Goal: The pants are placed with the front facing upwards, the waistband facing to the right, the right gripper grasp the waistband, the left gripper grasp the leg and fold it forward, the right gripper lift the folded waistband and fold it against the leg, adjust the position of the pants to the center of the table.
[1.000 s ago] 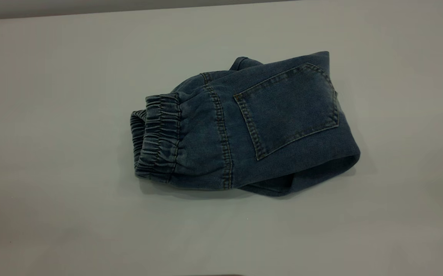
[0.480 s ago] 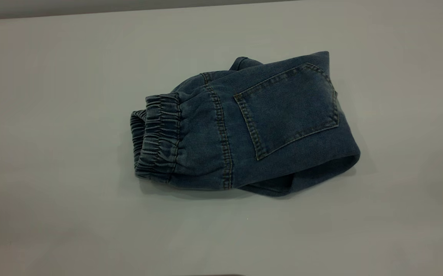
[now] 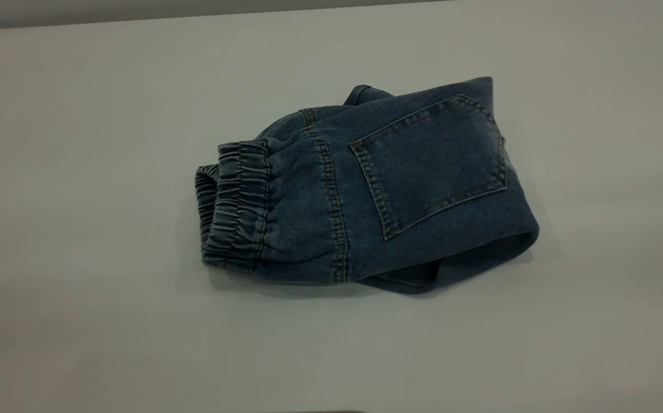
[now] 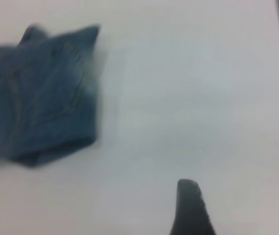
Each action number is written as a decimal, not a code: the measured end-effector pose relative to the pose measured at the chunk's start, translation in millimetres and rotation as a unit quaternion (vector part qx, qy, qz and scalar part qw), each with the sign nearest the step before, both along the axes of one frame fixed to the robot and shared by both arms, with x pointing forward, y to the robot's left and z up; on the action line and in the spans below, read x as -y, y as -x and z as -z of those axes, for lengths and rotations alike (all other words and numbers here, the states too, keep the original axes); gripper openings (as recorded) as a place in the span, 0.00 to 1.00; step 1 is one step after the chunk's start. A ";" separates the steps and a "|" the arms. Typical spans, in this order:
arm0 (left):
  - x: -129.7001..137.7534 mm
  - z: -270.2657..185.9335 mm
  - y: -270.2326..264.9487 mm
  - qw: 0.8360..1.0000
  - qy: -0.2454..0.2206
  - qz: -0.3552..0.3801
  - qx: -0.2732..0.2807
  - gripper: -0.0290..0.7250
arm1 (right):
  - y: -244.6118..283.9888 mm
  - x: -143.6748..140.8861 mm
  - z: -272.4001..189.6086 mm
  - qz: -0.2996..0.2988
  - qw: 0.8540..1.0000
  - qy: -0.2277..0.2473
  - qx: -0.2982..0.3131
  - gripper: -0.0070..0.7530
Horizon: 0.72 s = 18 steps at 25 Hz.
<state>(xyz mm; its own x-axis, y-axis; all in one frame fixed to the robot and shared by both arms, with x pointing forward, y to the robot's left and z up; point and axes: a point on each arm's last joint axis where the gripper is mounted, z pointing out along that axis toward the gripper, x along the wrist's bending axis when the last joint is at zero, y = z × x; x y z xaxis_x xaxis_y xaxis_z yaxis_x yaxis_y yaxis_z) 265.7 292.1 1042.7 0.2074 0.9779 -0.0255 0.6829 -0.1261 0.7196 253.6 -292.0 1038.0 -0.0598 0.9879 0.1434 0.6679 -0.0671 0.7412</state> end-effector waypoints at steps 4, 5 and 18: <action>-2.7 -0.1 -0.4 0.999 0.000 -0.049 0.001 0.55 | 11.7 1.6 -0.7 0.030 0.999 -0.004 0.042 0.58; -3.0 -0.2 0.3 0.999 0.000 -0.054 0.003 0.55 | 14.6 1.8 -0.8 0.031 0.998 -0.005 0.053 0.58; -4.6 -1.3 36.3 0.991 0.011 -0.061 0.116 0.55 | 21.5 2.1 -0.3 0.033 0.997 -0.006 0.074 0.58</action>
<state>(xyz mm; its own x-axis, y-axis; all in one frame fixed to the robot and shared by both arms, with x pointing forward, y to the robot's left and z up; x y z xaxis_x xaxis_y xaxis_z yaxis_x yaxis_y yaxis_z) 229.4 296.6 1044.0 0.0901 0.9959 -0.0121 0.5071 -0.0355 0.8612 232.1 -294.1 1038.3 -0.0159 0.9886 0.1500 0.5444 -0.1172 0.8306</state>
